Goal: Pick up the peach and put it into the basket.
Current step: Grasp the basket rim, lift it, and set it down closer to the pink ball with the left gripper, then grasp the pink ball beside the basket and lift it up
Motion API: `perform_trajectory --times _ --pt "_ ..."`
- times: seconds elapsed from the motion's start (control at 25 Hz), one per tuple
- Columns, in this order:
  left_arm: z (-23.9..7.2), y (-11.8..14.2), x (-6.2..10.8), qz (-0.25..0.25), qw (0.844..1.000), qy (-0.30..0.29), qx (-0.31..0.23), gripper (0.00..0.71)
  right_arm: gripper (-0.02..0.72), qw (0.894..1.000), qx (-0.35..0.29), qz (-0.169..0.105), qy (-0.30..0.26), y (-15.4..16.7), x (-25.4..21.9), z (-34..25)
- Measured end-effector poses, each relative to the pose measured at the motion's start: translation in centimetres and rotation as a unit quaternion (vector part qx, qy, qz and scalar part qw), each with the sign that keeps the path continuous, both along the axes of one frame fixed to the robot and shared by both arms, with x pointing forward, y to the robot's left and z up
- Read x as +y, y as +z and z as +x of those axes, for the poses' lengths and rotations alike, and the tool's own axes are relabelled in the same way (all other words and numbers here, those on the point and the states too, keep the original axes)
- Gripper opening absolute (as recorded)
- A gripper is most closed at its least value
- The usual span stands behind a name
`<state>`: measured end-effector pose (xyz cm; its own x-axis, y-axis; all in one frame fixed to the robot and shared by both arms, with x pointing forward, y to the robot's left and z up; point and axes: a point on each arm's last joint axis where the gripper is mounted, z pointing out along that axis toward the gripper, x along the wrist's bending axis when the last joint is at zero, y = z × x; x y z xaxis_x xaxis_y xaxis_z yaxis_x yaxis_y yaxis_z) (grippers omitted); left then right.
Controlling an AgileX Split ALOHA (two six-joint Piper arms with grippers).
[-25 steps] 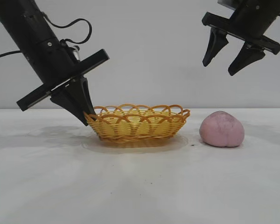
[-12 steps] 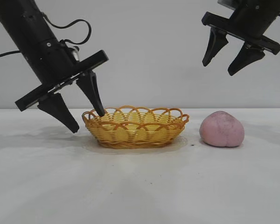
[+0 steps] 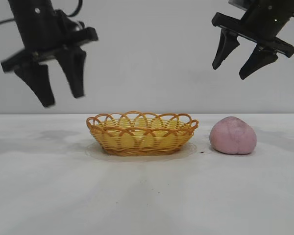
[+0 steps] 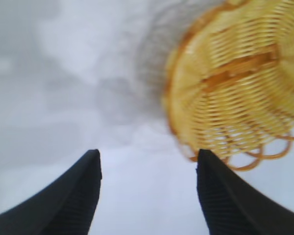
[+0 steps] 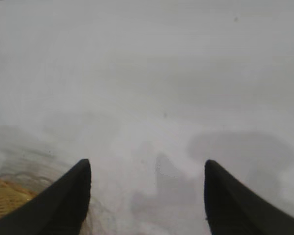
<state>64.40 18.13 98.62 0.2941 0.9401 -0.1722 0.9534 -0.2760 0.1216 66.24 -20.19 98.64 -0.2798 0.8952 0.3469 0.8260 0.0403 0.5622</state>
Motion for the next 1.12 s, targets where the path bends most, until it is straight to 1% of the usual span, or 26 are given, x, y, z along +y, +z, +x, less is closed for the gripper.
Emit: perform_trajectory --times 0.08,0.16,0.2,0.28,0.36,0.56,0.64,0.76,0.84,0.92,1.04,1.12 --pt "0.3 0.9 0.6 0.038 0.999 -0.012 -0.009 0.38 0.427 1.0 0.0 0.0 0.0 0.0 0.0 0.0" --pt "0.6 1.2 1.1 0.067 0.997 -0.021 -0.02 0.38 0.427 1.0 0.0 0.001 0.0 0.0 0.0 0.0" --pt "0.6 1.3 1.4 0.077 0.997 -0.021 -0.022 0.38 0.427 1.0 0.0 0.002 -0.001 0.0 0.0 0.0" --pt "0.8 1.3 2.4 0.081 0.997 -0.01 -0.017 0.38 0.427 1.0 0.0 0.003 -0.001 0.0 0.0 0.0" --pt "1.1 1.3 4.0 0.083 0.996 0.008 -0.014 0.38 0.427 1.0 0.001 0.004 -0.002 0.0 0.0 0.0" --pt "1.6 1.5 8.7 0.088 0.994 0.06 -0.013 0.38 0.427 1.0 0.004 0.005 0.001 0.0 0.1 -0.1" --pt "1.6 2.0 9.9 0.089 0.993 0.072 -0.018 0.38 0.427 1.0 0.007 0.005 0.003 0.0 0.1 -0.1" --pt "1.1 3.7 11.6 0.09 0.991 0.09 -0.036 0.38 0.427 1.0 0.007 0.005 0.003 0.0 0.1 -0.1" --pt "0.4 5.0 12.2 0.09 0.99 0.097 -0.049 0.38 0.427 1.0 0.007 0.006 0.004 0.0 0.1 -0.1" --pt "-0.8 6.3 12.4 0.09 0.989 0.101 -0.058 0.38 0.427 1.0 0.007 0.006 0.004 0.0 0.1 -0.1" --pt "-3.9 8.0 12.4 0.088 0.989 0.101 -0.064 0.38 0.427 1.0 0.007 0.006 0.004 0.0 0.1 -0.1" --pt "-6.4 8.2 12.3 0.086 0.99 0.101 -0.053 0.38 0.427 1.0 0.007 0.006 0.004 0.0 0.1 -0.1"
